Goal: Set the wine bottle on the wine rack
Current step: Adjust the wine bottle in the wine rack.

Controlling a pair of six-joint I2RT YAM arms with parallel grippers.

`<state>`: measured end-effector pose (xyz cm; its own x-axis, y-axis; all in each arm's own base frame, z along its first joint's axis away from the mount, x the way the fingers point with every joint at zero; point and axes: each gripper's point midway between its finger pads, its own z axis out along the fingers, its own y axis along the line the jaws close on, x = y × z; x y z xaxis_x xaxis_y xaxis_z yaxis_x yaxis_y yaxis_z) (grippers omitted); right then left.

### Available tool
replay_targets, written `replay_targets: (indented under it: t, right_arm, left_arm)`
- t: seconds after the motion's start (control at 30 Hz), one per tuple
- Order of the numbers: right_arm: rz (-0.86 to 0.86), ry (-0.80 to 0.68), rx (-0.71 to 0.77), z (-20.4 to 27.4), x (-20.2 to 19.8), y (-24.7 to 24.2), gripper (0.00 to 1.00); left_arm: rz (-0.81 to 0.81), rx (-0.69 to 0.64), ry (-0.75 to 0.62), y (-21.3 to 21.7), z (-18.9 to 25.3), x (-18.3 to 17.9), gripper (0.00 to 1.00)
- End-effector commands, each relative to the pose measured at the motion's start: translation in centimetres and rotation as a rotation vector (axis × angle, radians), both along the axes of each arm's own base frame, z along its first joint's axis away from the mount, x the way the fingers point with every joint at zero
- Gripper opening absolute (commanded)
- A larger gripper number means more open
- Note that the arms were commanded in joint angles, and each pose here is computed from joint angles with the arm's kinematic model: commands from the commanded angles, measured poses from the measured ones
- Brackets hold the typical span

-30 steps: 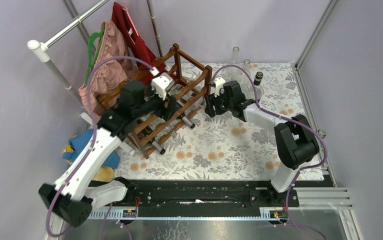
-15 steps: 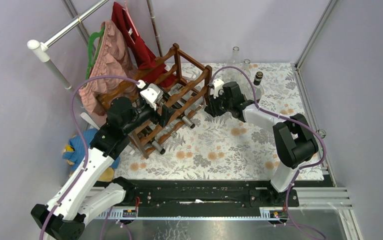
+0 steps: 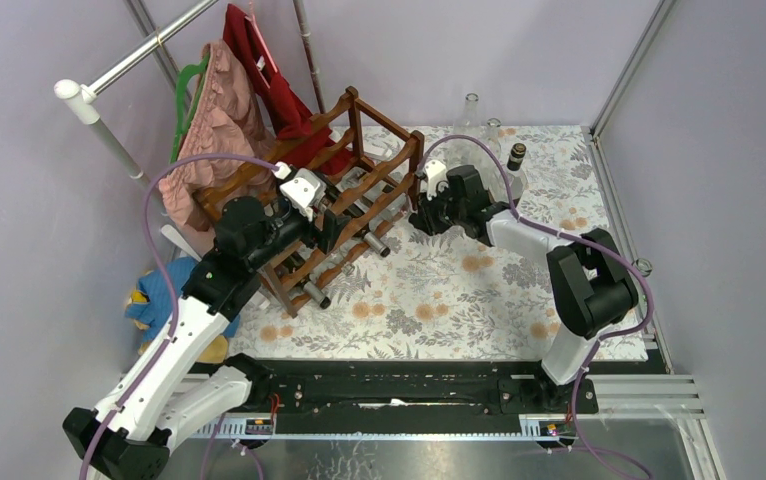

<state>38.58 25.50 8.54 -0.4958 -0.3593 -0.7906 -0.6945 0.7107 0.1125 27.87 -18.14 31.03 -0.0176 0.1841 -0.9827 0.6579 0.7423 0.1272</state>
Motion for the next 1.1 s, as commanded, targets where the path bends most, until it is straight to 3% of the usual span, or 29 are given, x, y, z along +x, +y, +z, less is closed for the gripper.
replay_targets:
  t: [0.0, 0.3, 1.07]
  right_arm:
    - [0.029, 0.043, -0.020, -0.7, -2.3, -0.7, 0.04]
    - [0.027, 0.106, 0.019, -3.2, -3.1, -0.1, 0.02]
    - [0.027, 0.045, 0.090, -4.3, -0.8, 1.7, 0.00]
  left_arm:
    - [0.023, -0.006, -0.068, 0.2, 1.2, 0.8, 0.84]
    - [0.032, 0.005, -0.071, 0.3, 1.0, 0.9, 0.84]
    - [0.029, 0.006, -0.077, 0.5, 1.0, 0.9, 0.84]
